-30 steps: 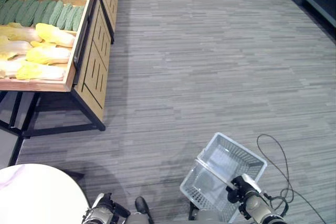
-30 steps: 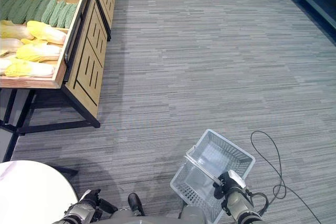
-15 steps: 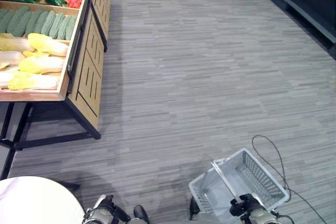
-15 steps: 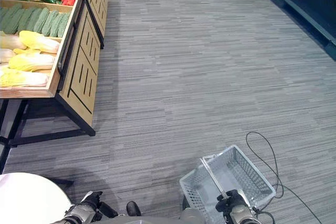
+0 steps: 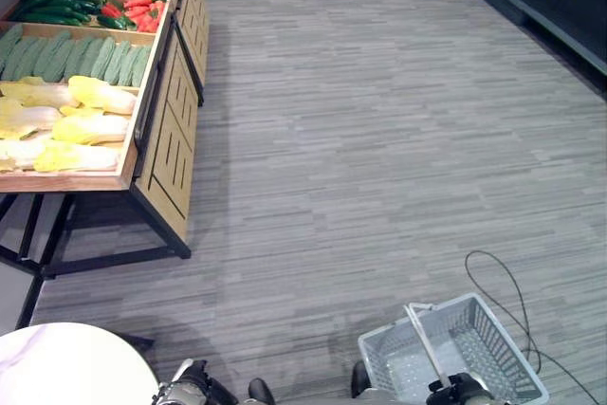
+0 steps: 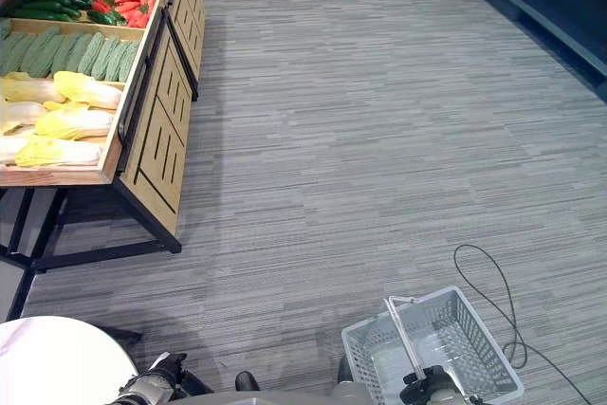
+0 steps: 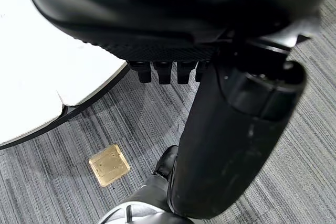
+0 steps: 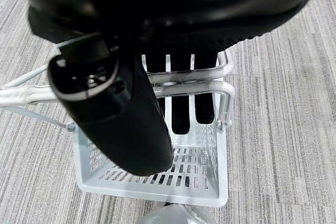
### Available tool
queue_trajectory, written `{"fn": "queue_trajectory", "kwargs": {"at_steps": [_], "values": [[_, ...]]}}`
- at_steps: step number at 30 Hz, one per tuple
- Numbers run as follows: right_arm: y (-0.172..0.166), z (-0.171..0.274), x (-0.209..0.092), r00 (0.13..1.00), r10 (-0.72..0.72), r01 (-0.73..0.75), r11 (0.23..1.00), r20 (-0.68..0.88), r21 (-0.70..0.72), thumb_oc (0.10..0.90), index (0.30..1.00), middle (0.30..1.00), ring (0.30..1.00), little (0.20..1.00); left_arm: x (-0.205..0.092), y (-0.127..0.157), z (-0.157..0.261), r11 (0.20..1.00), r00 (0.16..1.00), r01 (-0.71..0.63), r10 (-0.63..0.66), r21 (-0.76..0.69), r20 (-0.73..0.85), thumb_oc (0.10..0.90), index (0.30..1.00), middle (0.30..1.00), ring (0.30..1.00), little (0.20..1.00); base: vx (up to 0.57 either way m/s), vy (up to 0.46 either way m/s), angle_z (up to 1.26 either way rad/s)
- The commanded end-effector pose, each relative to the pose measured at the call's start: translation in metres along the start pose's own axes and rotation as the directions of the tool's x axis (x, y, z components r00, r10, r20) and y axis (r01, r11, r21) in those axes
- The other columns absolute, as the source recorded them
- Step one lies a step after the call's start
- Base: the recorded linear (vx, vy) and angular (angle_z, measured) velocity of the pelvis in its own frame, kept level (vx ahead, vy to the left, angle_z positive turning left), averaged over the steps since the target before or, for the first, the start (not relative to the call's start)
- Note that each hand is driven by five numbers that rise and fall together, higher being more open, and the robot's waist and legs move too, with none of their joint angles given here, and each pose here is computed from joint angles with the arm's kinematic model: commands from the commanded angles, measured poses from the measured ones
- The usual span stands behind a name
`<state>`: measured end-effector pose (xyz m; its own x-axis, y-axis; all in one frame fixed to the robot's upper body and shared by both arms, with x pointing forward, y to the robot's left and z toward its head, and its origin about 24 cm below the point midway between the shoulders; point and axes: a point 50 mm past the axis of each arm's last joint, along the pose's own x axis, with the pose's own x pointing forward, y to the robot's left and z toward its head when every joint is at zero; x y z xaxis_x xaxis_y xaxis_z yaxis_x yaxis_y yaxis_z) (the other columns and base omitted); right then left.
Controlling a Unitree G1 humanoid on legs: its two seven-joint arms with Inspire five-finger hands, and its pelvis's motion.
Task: Get the vegetables into the basket
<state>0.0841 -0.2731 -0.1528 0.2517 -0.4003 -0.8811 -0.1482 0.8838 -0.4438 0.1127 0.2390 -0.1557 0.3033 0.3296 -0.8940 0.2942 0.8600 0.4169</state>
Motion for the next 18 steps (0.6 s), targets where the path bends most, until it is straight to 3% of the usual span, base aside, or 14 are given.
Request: {"fn": "queue_trajectory", "kwargs": {"at_steps": [1, 11, 18], "values": [[-0.01, 0.025, 0.002, 0.999, -0.005, 0.004, 0.999, 0.043, 0.04, 0.4, 0.3, 0.3, 0.3, 0.3, 0.0, 0.001, 0.022, 0.997, 0.998, -0.019, 0.015, 0.072, 0.054, 0.9, 1.0, 1.0, 1.0, 1.0, 0.0, 0.037, -0.02], [-0.019, 0.033, 0.002, 0.998, -0.023, 0.019, 0.997, 0.063, 0.071, 0.4, 0.3, 0.3, 0.3, 0.3, 0.0, 0.008, 0.03, 0.996, 0.996, -0.031, 0.024, 0.079, 0.087, 0.9, 1.0, 1.0, 1.0, 1.0, 0.02, 0.124, -0.09], [-0.013, 0.02, 0.002, 1.0, -0.005, 0.003, 0.996, 0.024, 0.087, 0.4, 0.3, 0.3, 0.3, 0.3, 0.001, 0.011, 0.027, 0.995, 0.997, -0.037, 0.03, 0.097, 0.075, 0.9, 1.0, 1.0, 1.0, 1.0, 0.27, 0.004, 0.16]]}}
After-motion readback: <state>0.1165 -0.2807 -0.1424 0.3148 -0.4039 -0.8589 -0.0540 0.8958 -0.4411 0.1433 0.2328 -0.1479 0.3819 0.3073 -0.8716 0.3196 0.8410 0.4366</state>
